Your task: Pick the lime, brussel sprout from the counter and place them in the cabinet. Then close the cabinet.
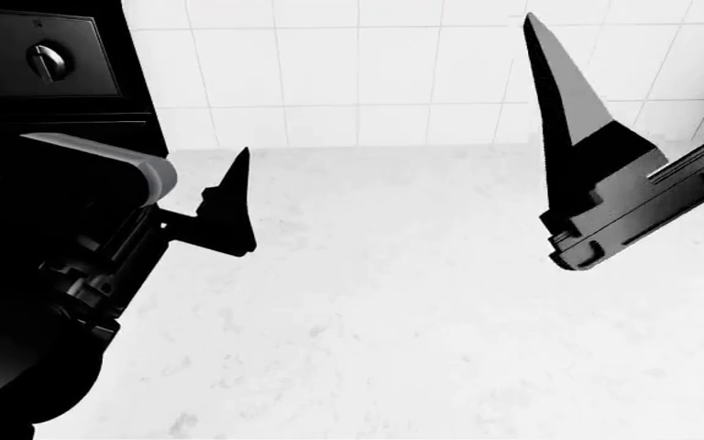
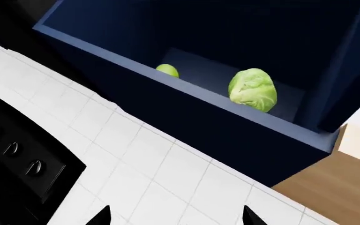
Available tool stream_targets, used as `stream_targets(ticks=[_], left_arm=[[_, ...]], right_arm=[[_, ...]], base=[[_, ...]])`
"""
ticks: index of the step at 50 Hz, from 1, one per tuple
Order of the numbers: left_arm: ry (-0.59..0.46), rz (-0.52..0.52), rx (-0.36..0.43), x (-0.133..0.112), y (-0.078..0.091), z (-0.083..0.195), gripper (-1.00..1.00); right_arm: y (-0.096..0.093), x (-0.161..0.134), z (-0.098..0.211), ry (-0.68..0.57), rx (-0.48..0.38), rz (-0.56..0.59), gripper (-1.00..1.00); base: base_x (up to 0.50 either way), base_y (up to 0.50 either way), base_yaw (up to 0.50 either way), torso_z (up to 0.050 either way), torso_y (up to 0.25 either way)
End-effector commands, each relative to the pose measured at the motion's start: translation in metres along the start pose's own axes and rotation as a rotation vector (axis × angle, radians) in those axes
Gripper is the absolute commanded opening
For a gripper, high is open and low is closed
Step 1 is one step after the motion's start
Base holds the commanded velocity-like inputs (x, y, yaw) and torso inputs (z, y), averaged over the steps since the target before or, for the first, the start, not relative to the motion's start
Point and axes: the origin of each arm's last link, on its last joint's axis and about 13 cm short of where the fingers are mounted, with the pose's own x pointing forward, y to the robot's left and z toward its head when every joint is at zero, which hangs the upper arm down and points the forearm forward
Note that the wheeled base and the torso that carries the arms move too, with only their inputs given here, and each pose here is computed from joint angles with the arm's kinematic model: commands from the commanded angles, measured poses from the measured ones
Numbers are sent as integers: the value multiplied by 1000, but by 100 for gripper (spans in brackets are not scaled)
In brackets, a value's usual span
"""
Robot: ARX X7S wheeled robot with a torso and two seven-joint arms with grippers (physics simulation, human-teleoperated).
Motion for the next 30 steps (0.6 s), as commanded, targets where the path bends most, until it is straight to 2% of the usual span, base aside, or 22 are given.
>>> stream_targets(ticks=[1, 17, 30], left_arm=[[45, -7, -9, -3, -2, -11, 100], [46, -7, -10, -3, -3, -11, 100], [45, -7, -6, -3, -2, -10, 100]], right_arm=[[-7, -8, -2, -8, 41, -108, 100], [-19, -19, 5, -54, 68, -289, 100], [-31, -18, 22, -210, 225, -385, 100]], base=[[0, 0, 0, 0, 0], [0, 0, 0, 0, 0], [0, 0, 0, 0, 0]])
